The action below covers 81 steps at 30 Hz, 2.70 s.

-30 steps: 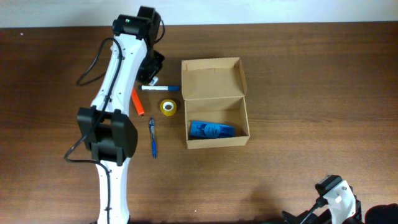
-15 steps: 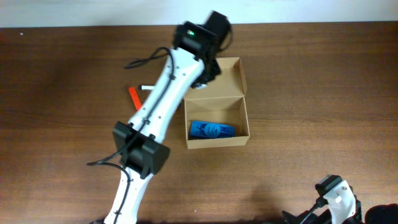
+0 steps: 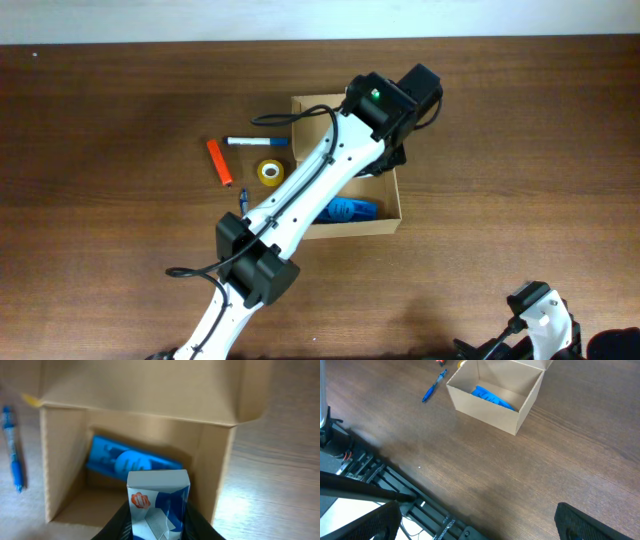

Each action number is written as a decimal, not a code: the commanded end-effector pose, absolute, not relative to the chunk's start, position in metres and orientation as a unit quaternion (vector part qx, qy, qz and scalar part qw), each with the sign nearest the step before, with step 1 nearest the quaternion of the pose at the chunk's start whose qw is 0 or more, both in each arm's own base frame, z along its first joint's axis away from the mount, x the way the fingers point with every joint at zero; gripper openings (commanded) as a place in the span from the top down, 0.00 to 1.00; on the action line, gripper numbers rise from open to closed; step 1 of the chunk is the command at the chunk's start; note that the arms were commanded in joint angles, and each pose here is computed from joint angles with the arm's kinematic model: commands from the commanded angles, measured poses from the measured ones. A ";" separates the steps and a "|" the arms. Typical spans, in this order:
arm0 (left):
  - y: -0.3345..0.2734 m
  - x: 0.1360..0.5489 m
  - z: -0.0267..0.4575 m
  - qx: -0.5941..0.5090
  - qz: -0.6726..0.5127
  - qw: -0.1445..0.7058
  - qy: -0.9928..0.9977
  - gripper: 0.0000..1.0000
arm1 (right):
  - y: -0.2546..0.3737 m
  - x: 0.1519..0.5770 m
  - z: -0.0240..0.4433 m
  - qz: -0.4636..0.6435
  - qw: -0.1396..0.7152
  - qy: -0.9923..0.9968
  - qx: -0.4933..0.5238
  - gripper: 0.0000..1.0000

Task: Pack container
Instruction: 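Carry the staple box into the cardboard box and release it, then return the left gripper and grasp the red stapler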

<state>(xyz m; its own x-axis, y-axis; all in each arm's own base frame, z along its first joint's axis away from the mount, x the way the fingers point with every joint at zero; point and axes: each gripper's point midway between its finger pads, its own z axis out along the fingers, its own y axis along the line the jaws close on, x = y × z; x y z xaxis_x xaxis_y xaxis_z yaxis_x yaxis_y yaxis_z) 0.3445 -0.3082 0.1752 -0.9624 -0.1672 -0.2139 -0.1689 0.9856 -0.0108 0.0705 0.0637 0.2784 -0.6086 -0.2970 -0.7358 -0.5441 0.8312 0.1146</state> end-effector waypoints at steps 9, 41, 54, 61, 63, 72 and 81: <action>-0.321 0.330 0.163 -0.088 0.035 0.130 0.987 0.74 | 0.064 0.072 0.278 0.165 0.370 0.884 -0.235 0.01; -0.351 0.315 0.098 -0.019 -0.015 0.041 0.999 0.73 | 0.064 0.072 0.278 0.165 0.370 0.884 -0.235 0.01; -0.354 0.309 0.087 -0.023 -0.021 0.025 0.999 0.72 | 0.064 0.072 0.278 0.165 0.370 0.884 -0.235 0.01; -0.356 0.307 0.087 -0.034 -0.022 0.024 0.999 0.72 | 0.064 0.072 0.278 0.165 0.370 0.884 -0.235 0.01; -0.356 0.307 0.087 -0.034 -0.024 0.022 0.999 0.65 | 0.064 0.072 0.278 0.165 0.370 0.884 -0.235 0.01; -0.354 0.311 0.090 -0.036 -0.023 0.033 0.999 0.57 | 0.064 0.072 0.278 0.165 0.370 0.884 -0.235 0.01; -0.300 0.343 0.175 -0.082 -0.029 0.130 0.988 0.50 | 0.064 0.072 0.278 0.165 0.370 0.884 -0.235 0.01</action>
